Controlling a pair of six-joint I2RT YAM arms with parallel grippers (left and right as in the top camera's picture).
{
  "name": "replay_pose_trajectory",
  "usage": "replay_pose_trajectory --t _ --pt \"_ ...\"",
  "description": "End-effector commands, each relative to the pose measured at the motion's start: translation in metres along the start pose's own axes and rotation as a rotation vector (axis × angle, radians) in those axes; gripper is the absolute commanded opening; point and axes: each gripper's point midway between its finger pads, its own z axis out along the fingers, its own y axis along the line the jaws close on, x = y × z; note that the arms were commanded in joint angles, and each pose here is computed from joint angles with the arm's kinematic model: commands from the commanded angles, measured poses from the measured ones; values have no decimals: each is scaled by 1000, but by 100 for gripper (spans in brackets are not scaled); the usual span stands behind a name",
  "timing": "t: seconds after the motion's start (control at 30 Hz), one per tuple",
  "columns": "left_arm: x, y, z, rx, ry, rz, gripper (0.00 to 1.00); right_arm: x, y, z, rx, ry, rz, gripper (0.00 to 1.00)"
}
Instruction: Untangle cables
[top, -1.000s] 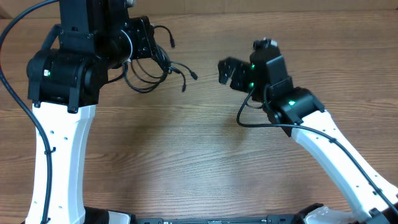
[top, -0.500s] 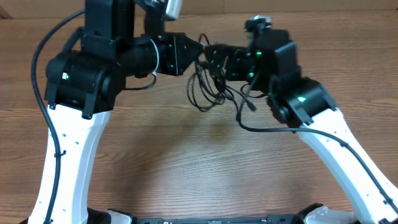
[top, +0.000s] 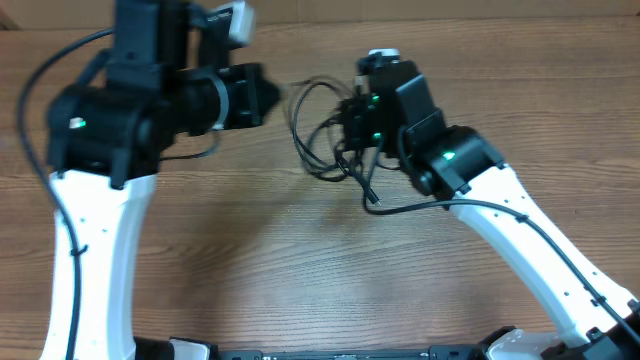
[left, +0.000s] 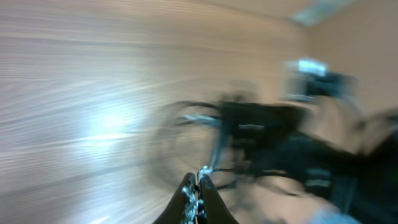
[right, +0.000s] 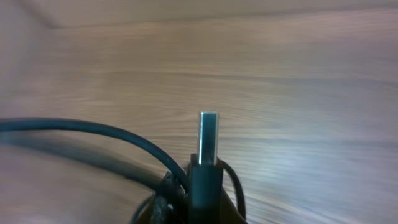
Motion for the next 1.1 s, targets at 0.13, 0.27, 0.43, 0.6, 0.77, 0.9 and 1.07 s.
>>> replay_pose_trajectory --t 0.13,0.27,0.43,0.6,0.77,0.9,1.07 --pt "-9 46 -137 -324 -395 -12 4 -42 -103 -47 219 -131 165 4" --pt "-5 43 -148 -314 -424 -10 4 -38 -87 -44 109 -91 169 4" --pt "-6 36 -125 -251 -343 38 5 -39 -51 -47 6 -96 143 4" --pt "-11 38 -71 -188 -183 45 45 -62 -28 -72 -49 -172 120 4" --pt "0 -1 7 103 67 89 100 -77 -22 -94 -66 -225 116 4" --pt "13 -31 66 324 255 51 98 -74 -23 -96 -63 -217 117 4" --pt "18 -75 93 686 384 24 92 -67 -28 -94 -36 -187 120 4"
